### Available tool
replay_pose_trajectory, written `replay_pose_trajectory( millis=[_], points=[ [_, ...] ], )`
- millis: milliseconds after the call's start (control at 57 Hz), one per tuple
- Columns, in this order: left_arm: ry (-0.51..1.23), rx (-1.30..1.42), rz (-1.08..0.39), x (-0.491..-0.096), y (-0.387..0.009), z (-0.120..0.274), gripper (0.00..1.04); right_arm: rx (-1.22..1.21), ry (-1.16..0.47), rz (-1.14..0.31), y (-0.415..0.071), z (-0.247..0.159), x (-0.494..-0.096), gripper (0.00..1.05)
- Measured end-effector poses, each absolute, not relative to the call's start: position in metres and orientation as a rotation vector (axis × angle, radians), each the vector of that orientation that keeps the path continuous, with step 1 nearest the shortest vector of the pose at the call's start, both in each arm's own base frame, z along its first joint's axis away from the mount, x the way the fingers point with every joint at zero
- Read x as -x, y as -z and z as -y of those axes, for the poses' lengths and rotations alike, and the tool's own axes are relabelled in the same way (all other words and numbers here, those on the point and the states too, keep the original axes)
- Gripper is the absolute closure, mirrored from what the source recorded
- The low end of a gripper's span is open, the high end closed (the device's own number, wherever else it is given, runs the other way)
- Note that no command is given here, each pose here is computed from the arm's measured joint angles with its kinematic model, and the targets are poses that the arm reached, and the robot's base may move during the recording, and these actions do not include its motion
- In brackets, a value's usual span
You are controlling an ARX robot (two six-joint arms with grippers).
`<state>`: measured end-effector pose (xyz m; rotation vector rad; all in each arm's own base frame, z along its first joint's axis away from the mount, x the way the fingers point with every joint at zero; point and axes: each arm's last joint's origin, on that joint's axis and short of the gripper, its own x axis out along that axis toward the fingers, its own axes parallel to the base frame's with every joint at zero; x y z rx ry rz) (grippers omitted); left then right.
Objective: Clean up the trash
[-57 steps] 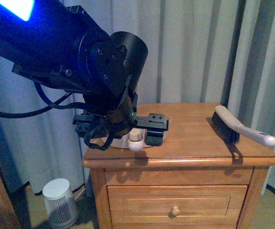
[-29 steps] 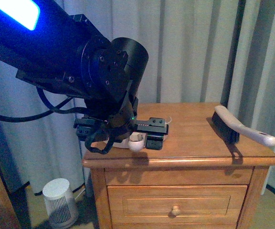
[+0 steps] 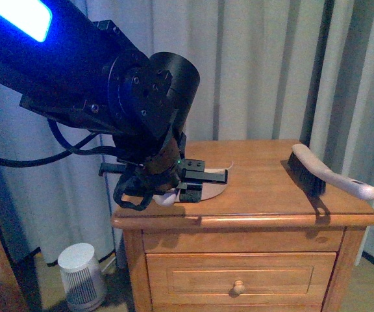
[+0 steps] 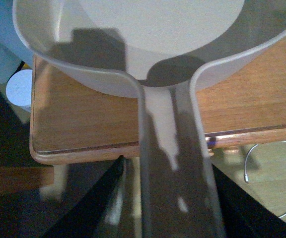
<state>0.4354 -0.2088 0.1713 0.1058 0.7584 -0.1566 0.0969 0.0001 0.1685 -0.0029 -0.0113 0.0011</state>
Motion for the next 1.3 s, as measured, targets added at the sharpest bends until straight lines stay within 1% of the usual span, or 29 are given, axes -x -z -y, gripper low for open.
replay_pose_trajectory(
  millis=[18, 35, 88, 298, 438, 596, 754, 824, 929, 982, 1087, 1297],
  points=[
    [0.156, -0.106, -0.759, -0.435, -0.171, 0.209, 0.71, 0.003, -0.002, 0.011, -0.169, 0.000, -0.097, 0.07],
    [0.155, -0.106, -0.760, -0.435, -0.171, 0.208, 0.73, 0.003, -0.002, 0.011, -0.169, 0.000, -0.097, 0.07],
    [0.154, -0.106, -0.760, -0.436, -0.171, 0.208, 0.76, 0.003, -0.002, 0.011, -0.169, 0.000, -0.097, 0.07],
    [0.145, -0.105, -0.756, -0.436, -0.169, 0.204, 0.76, 0.003, -0.002, 0.011, -0.169, 0.000, -0.097, 0.07],
    [0.134, -0.092, -0.707, -0.436, -0.174, 0.198, 0.76, 0.003, -0.002, 0.011, -0.169, 0.000, -0.097, 0.07],
    [0.139, -0.066, -0.595, -0.433, -0.193, 0.188, 0.76, 0.003, -0.002, 0.011, -0.169, 0.000, -0.097, 0.07],
    [0.188, -0.027, -0.412, -0.422, -0.233, 0.181, 0.76, 0.003, -0.002, 0.011, -0.169, 0.000, -0.097, 0.07],
    [0.229, -0.009, -0.273, -0.408, -0.261, 0.174, 0.76, 0.003, -0.001, 0.011, -0.169, 0.000, -0.097, 0.07],
    [0.277, -0.017, -0.148, -0.386, -0.286, 0.163, 0.76, 0.003, -0.002, 0.011, -0.169, 0.000, -0.097, 0.07],
    [0.299, -0.052, -0.066, -0.369, -0.297, 0.153, 0.76, 0.003, -0.002, 0.011, -0.169, 0.000, -0.097, 0.07],
    [0.347, -0.112, 0.027, -0.338, -0.306, 0.133, 0.76, 0.003, -0.001, 0.011, -0.169, 0.000, -0.097, 0.07],
    [0.380, -0.197, 0.102, -0.279, -0.299, 0.092, 0.76, 0.003, -0.001, 0.011, -0.169, 0.000, -0.097, 0.07]
  ],
)
